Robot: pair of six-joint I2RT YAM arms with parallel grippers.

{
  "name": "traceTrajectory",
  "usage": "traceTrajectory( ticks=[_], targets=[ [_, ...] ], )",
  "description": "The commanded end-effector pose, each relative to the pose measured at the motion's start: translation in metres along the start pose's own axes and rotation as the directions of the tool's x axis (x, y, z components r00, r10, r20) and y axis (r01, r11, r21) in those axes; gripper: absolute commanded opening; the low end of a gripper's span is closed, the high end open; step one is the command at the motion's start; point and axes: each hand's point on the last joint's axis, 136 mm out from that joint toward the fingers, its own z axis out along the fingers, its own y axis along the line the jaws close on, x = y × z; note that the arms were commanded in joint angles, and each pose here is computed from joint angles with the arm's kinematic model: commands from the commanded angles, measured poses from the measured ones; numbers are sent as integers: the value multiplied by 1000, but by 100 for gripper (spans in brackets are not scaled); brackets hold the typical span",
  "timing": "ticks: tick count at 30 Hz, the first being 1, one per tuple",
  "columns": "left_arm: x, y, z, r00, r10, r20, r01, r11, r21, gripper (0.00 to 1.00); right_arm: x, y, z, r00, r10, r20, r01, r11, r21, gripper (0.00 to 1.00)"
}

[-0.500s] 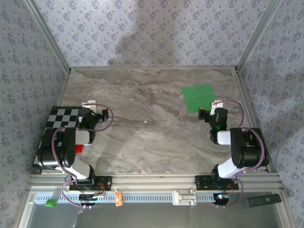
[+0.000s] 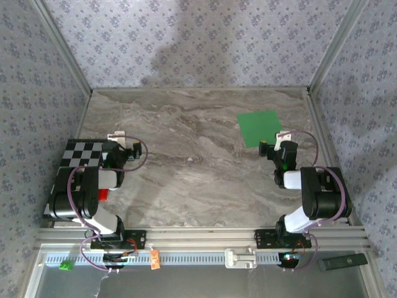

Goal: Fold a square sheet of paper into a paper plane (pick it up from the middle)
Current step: Move the square sheet of paper to the center of the table.

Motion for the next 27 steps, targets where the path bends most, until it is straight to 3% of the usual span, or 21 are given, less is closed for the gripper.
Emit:
traceTrajectory(
  ticks=[1,21,24,27],
  targets=[
    [-14,-1,2,999,-5,39,5,1000,19,100,-10,-2,2,1000,5,30,-5,1000,3,100],
    [-15,-2,2,999,-6,43,5,1000,27,100,-11,-3,1,999,5,37,-5,1000,6,100],
    [-25,-13,-2,999,30,17,-31,996,79,100,-21,-2,-6,999,-3,35,3,1000,11,100],
    [-44,-11,-11,1000,25,2,-25,998,57,100,-38,-4,-16,999,-15,33,14,999,32,100]
  ],
)
